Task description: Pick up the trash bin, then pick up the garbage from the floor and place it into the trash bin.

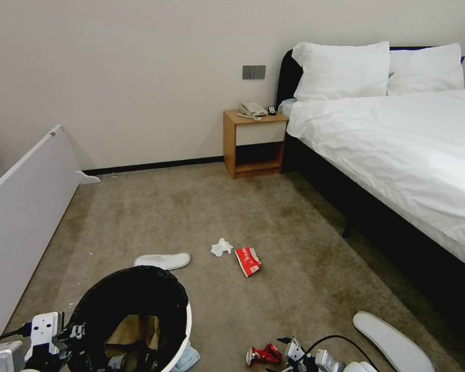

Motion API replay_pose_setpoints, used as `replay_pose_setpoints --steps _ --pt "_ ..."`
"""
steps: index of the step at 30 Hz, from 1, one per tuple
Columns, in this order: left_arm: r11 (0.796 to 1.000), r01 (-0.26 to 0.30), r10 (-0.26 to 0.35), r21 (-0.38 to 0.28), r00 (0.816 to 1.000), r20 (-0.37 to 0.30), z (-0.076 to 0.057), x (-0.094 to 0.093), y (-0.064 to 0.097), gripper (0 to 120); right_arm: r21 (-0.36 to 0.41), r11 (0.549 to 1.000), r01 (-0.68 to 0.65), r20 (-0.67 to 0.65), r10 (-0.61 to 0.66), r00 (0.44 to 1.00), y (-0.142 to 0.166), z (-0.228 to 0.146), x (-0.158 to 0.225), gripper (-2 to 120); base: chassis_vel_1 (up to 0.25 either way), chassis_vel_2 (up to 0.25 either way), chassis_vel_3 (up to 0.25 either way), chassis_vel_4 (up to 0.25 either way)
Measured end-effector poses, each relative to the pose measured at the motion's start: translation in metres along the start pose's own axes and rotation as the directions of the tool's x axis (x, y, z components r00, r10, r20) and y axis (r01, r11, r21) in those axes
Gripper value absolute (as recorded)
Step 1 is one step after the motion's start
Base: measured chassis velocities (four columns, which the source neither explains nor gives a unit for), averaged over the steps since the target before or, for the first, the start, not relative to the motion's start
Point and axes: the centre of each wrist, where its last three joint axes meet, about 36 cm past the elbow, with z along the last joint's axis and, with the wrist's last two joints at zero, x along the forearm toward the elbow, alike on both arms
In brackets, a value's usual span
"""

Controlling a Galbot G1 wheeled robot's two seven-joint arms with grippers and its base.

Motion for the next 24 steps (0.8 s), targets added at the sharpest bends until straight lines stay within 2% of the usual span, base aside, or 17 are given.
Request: replay_pose_setpoints --steps 17,19,20,23,24 --pt "1.0 -0.001 0.001 -0.002 1.0 0.002 -0.001 0.0 0.001 3 -0.048 0.999 0.016 0.009 -0.016 1.0 -0.005 -0.003 -0.029 98 0.0 0.0 0.0 0.0" --pt "1.0 -0.002 0.002 -0.002 1.0 0.002 -0.001 0.0 0.001 3 -0.062 0.998 0.025 0.007 -0.024 1.0 -0.004 -0.002 -0.036 88 0.0 0.0 0.0 0.0" --pt "1.0 -0.002 0.002 -0.002 1.0 0.002 -0.001 0.0 0.001 3 -0.062 0.998 0.025 0.007 -0.024 1.0 -0.004 -0.002 -0.036 88 0.0 0.0 0.0 0.0" --pt "1.0 -0.003 0.003 -0.001 1.0 0.003 -0.001 0.0 0.001 3 -0.077 0.997 0.033 0.008 -0.032 0.999 0.0 -0.002 -0.046 73 0.0 0.0 0.0 0.0" --pt "1.0 -0.003 0.003 -0.001 1.0 0.003 -0.001 0.0 0.001 3 -0.077 0.997 0.033 0.008 -0.032 0.999 0.0 -0.002 -0.046 73 0.0 0.0 0.0 0.0"
